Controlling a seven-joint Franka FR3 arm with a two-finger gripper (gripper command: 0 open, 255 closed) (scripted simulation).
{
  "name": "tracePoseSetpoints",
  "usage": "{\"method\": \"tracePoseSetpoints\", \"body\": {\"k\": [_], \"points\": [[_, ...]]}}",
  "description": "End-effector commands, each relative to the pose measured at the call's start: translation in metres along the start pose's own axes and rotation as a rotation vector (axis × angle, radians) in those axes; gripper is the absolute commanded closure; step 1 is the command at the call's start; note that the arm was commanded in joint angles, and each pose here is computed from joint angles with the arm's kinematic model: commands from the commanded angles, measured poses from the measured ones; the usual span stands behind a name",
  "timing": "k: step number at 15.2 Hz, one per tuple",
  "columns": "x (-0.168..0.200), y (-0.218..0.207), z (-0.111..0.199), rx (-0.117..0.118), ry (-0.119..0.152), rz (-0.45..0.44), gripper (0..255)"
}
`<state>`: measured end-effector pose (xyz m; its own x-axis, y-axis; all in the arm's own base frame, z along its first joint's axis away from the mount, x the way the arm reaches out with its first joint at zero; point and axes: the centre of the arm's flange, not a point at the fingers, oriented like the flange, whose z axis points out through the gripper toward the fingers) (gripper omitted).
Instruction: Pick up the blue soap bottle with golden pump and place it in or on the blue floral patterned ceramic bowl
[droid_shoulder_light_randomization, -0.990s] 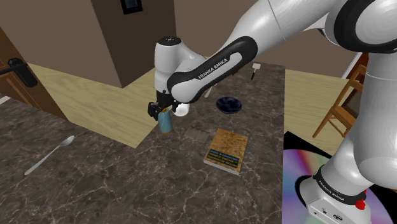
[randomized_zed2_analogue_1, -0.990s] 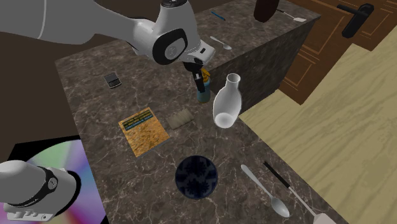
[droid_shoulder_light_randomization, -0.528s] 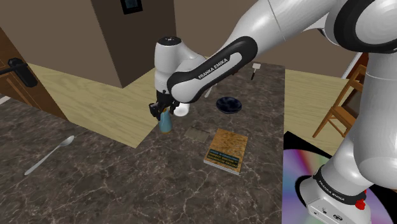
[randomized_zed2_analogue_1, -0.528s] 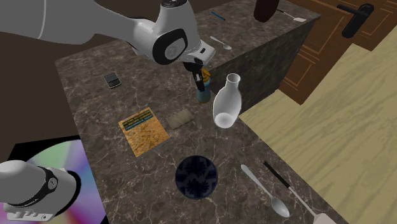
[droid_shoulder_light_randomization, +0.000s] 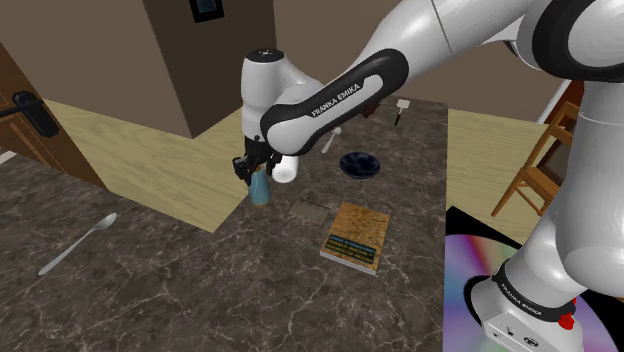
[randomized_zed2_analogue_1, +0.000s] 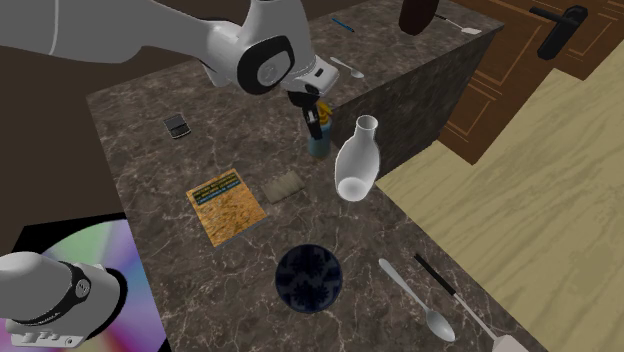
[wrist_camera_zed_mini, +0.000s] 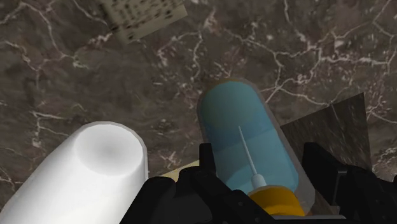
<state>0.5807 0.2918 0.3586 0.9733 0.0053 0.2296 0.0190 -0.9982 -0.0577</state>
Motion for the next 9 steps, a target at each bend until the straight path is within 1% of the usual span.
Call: {"method": "tracePoseSetpoints", "body": {"k": [1, 9], "points": [[0.002, 0.000, -0.011, 0.000, 0.000, 0.000, 255], [0.012, -0.003, -0.052, 0.000, 0.000, 0.000, 255]]}}
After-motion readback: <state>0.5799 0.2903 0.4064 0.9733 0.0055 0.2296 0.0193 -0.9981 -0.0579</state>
